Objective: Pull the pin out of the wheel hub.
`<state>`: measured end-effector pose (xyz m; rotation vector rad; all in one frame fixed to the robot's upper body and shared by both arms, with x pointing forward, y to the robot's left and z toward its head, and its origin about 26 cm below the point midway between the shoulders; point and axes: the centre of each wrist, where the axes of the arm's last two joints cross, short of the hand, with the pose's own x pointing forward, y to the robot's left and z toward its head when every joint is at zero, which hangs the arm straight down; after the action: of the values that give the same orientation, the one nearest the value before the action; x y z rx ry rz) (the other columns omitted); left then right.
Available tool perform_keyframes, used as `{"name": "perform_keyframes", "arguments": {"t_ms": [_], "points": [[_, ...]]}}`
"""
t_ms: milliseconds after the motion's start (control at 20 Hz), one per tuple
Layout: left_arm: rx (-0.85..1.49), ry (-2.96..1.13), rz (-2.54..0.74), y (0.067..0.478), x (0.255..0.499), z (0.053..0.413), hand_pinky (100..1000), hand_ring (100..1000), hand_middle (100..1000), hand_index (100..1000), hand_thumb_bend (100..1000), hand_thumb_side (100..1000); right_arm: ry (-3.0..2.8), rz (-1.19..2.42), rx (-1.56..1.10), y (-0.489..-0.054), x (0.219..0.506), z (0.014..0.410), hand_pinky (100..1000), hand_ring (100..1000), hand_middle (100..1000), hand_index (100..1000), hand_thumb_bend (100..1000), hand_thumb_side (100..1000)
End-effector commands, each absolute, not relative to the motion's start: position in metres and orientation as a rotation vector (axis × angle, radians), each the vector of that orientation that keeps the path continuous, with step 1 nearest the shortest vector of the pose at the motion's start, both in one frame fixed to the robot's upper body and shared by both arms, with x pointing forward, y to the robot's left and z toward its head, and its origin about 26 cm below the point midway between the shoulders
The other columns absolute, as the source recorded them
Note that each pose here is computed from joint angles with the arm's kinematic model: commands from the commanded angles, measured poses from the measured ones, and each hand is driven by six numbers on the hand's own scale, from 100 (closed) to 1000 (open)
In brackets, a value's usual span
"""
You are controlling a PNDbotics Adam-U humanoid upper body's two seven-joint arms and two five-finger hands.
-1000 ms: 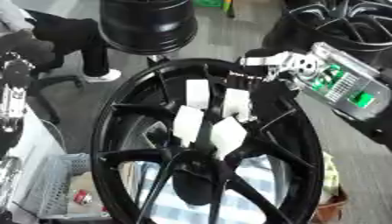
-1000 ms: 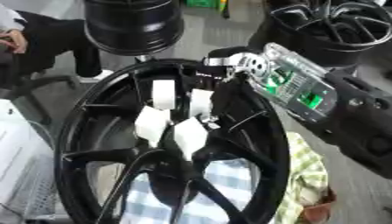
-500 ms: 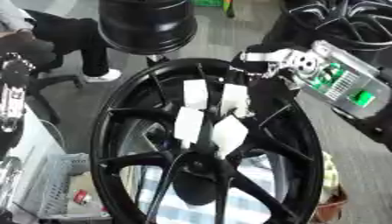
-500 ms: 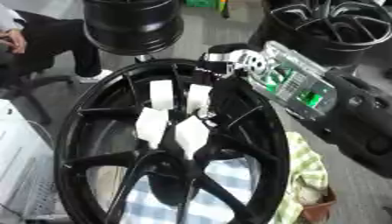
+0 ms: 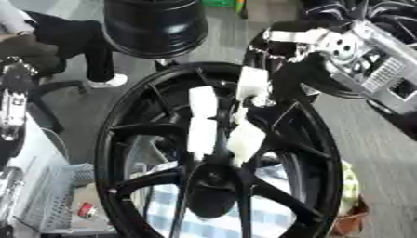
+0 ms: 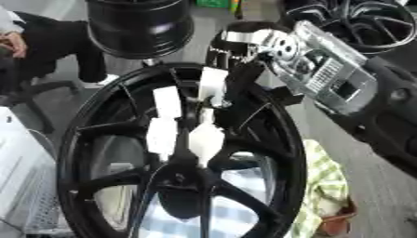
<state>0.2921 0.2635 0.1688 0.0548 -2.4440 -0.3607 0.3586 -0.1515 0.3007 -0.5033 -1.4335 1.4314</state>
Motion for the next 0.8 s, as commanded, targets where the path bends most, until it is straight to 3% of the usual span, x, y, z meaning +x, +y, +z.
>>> {"name": "perform_keyframes", "arguments": {"t_ms": [50, 450, 800], "points": [[0.066, -2.466, -0.376, 0.264, 0.291, 0.176, 791, 782, 669, 807, 134, 593, -1.523, 1.390, -0.582, -0.163, 0.345, 0.332, 699, 418, 159, 347, 195, 100], [0.073, -2.471, -0.377, 0.265, 0.291, 0.177, 792, 782, 670, 807, 135, 591, -1.641, 0.996, -0.818, -0.227, 0.355, 0.368, 702, 405, 148, 344, 131, 100], [0.095, -2.474, -0.367, 0.268, 0.290, 0.176, 792, 783, 672, 807, 135, 590, -1.502, 0.346, -1.236, -0.356, 0.394, 0.384, 678, 401, 167, 362, 100, 100]]}}
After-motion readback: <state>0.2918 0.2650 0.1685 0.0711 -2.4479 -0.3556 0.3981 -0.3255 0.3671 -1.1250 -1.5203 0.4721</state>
